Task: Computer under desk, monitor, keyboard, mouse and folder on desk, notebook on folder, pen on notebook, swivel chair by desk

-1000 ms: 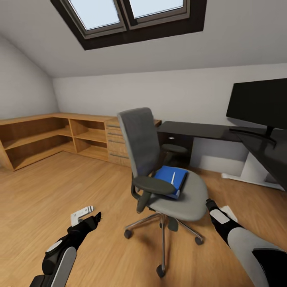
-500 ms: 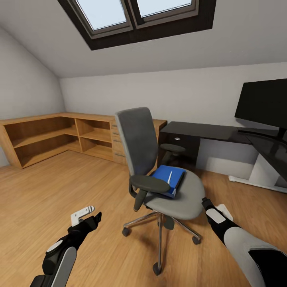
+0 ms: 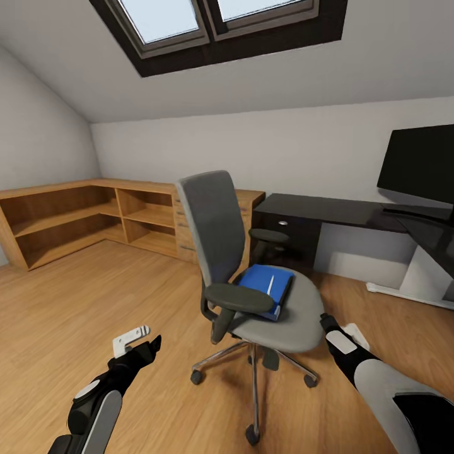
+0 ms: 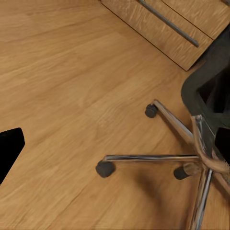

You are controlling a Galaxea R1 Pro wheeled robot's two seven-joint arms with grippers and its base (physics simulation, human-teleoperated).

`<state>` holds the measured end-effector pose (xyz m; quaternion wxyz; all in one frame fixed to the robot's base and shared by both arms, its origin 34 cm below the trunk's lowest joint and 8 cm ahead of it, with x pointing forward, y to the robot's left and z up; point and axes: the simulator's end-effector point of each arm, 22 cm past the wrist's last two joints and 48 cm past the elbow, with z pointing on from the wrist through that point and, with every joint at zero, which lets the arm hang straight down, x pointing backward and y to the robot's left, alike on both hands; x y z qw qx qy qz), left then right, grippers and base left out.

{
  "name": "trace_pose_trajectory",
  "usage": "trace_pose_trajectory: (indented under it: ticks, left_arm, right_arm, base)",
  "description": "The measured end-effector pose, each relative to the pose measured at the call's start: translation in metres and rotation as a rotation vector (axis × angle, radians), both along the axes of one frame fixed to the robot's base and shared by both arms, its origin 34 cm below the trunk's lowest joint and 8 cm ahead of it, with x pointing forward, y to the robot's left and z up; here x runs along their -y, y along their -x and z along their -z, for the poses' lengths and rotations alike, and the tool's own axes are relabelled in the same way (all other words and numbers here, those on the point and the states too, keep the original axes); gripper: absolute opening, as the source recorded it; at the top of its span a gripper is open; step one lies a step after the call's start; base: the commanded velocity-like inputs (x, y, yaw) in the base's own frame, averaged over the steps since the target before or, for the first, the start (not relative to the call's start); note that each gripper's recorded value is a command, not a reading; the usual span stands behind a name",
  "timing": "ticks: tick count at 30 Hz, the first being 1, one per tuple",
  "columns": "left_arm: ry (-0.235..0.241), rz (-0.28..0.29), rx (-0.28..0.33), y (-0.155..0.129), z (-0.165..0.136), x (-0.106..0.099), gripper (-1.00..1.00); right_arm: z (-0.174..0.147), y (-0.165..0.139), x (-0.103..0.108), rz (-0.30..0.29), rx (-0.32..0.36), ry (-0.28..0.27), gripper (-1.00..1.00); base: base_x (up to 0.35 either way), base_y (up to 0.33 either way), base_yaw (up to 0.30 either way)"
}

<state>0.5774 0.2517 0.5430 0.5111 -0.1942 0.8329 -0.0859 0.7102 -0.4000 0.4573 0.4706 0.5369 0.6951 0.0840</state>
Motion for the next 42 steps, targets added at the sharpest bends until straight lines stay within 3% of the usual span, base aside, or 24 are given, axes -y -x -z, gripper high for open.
trace_pose_trajectory:
  ticks: [13,35,42]
  left_arm:
    - [0.0,0.0,-0.001,0.0,0.0,0.0,1.0]
    - [-0.002,0.008,-0.001,0.0,0.001,0.004,1.0]
    - [-0.007,0.029,-0.004,0.0,0.002,0.014,1.0]
  right_arm:
    - [0.001,0.0,0.0,0.005,-0.001,-0.003,1.0]
    - [0.0,0.001,0.003,0.019,0.007,-0.001,1.0]
    - [-0.002,-0.001,0.003,0.015,0.014,0.008,1.0]
  base:
    - [0.159,0.0,0.038]
    - [0.001,0.0,0.266]
    - [-0.106,-0.048,0.274]
